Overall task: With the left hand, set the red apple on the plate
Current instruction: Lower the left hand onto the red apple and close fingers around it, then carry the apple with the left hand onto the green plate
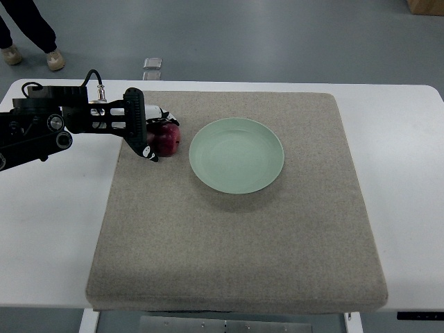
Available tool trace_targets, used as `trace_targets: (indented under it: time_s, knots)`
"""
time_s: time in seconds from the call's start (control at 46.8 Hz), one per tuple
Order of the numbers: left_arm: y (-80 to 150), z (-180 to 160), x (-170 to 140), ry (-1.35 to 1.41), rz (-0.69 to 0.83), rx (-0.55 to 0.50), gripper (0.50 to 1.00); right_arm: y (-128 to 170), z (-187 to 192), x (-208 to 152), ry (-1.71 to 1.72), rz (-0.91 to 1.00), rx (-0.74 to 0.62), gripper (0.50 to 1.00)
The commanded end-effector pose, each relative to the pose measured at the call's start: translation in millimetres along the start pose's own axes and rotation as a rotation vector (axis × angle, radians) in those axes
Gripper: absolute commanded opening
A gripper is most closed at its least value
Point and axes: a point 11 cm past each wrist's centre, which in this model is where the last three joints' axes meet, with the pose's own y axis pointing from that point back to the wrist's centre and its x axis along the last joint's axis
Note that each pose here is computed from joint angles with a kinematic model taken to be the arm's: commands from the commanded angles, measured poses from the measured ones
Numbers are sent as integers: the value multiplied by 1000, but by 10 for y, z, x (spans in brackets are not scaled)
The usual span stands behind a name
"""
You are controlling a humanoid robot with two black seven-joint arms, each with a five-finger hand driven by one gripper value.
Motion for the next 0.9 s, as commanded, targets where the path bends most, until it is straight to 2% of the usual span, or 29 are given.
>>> trace_targets:
  time_s: [0.0, 0.107, 0.278, 0.32, 0.427, 0.491, 0.641, 0.875]
  knots:
    - [-31, 27, -48, -15, -6, -5, 849, 0, 0, 0, 0, 0, 0, 930]
    - [-36, 25, -52, -23, -5, -3, 795, 0, 0, 0, 0, 0, 0, 930]
    - [-37, 23, -59, -22, -7, -4, 619, 0, 0, 0, 0, 0, 0, 930]
    - [-37, 23, -59, -22, -7, -4, 598, 0, 0, 0, 0, 0, 0, 930]
    - [-29, 35, -22, -23, 4, -13, 583, 0, 0, 0, 0, 0, 0, 930]
    - [-18, 37, 14, -20, 12, -14, 500, 0, 0, 0, 0, 0, 0, 930]
    - [18, 51, 131, -26, 38, -19, 500, 0, 0, 0, 0, 0, 0, 930]
    - [54, 340, 433, -66, 88, -89, 500, 0, 0, 0, 0, 0, 0, 930]
